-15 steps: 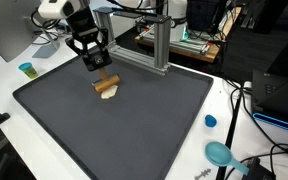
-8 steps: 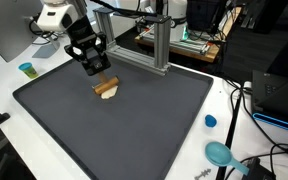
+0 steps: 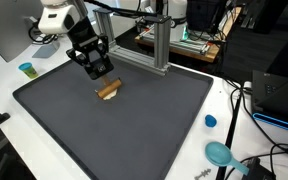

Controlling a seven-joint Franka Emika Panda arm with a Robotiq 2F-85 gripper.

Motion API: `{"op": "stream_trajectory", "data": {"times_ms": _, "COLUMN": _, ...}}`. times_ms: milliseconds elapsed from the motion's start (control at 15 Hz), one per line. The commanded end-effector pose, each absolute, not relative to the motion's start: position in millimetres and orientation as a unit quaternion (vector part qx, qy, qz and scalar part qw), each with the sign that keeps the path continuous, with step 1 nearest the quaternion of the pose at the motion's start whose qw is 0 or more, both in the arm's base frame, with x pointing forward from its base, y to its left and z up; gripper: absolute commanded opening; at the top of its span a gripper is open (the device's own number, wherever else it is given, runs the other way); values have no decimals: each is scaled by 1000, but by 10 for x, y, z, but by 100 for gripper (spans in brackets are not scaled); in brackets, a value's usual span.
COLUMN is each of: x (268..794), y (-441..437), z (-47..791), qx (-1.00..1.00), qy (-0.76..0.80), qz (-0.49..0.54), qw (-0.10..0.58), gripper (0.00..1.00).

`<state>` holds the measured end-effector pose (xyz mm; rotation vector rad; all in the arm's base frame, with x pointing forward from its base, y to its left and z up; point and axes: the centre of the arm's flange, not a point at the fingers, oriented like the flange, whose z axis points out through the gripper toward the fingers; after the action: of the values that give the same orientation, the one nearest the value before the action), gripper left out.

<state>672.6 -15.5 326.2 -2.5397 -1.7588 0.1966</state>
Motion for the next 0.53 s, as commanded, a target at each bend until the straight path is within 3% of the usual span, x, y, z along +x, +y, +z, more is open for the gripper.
{"op": "stream_trajectory", "data": {"times_ms": 0, "x": 6698, "y": -169, "z": 3005, "qx": -816, "qy": -572, "qz": 35, "qw": 78, "gripper": 21}}
{"op": "stream_trajectory", "data": {"times_ms": 467, "x": 6657, "y": -411, "z": 3047, "qx": -834, "qy": -539, "qz": -14, "qw": 116, "gripper": 21}}
